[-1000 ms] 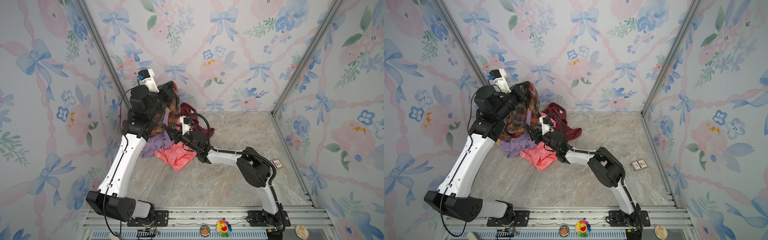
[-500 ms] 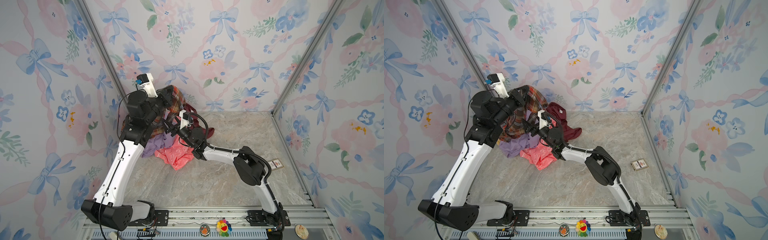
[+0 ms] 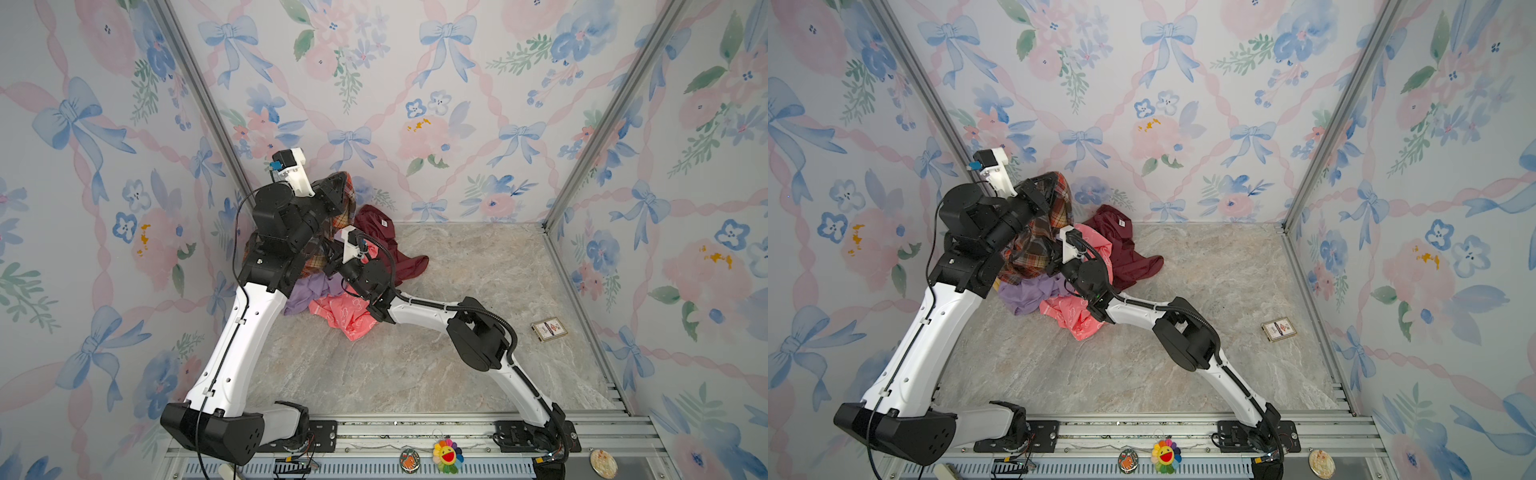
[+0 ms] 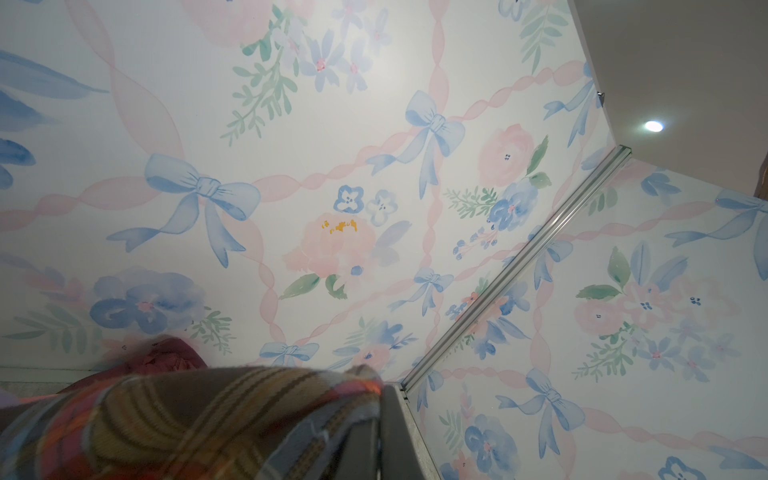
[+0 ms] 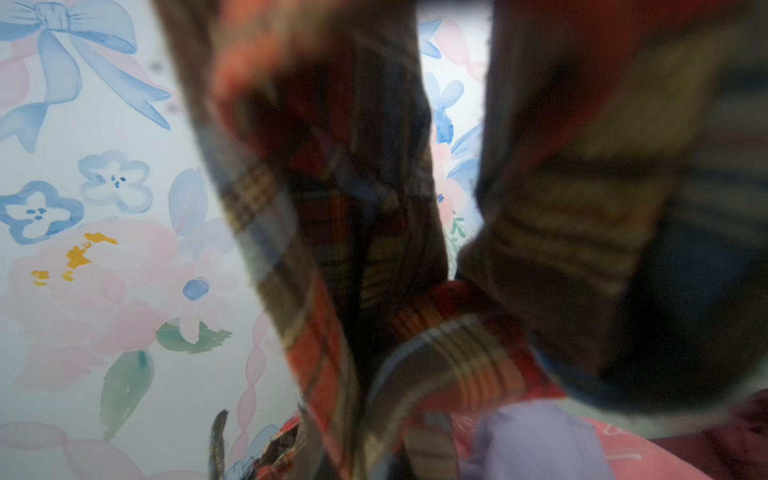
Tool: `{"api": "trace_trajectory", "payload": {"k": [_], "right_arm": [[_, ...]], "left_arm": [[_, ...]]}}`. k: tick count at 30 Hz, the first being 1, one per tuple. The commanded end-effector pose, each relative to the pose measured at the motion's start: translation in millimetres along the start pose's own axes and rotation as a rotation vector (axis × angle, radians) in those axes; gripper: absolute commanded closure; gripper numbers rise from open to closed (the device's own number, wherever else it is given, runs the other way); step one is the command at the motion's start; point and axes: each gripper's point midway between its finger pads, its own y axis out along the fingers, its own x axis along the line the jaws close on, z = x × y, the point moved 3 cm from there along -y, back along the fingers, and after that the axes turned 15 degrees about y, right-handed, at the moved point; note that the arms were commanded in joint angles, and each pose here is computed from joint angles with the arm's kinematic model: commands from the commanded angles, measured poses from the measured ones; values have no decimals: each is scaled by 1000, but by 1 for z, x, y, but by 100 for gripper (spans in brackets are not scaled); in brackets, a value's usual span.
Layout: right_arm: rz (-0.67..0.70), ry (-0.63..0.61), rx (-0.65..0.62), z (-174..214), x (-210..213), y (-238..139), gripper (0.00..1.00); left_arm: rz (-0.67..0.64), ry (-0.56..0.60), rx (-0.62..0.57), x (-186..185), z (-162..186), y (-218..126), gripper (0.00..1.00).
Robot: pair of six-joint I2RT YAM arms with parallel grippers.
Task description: Pick out a specific cloth from the pile
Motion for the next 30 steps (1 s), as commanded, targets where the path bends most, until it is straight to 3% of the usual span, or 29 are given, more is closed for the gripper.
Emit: {"api": "trace_trajectory", "payload": {"k": [1,7,11,16,18,27,30], "right_arm": [[-24,17,-137,-59,13,0,100],[-57,60,-171,-109,29,-7,100],[-56,94,-136,-119,30,-6,100],[-39,113,-120,-133,29,-7,100],[-41,120,-114,-139,31,-7,100],[-34,111,-89,-166,38,-9,100],[-32,101,-78,-170,40,-11,100]], "left_arm": [[-29,33,-32,0,-7,-12,100],[-204,-6,51,62,34,-26,100],[-315,-68,64,114,46,-51,100],[-387,-130,121,150,80,-69,52],[-407,-157,147,160,95,-74,39],[-318,-381,73,188,114,-97,14],[-272,-452,32,195,117,-106,11]]}}
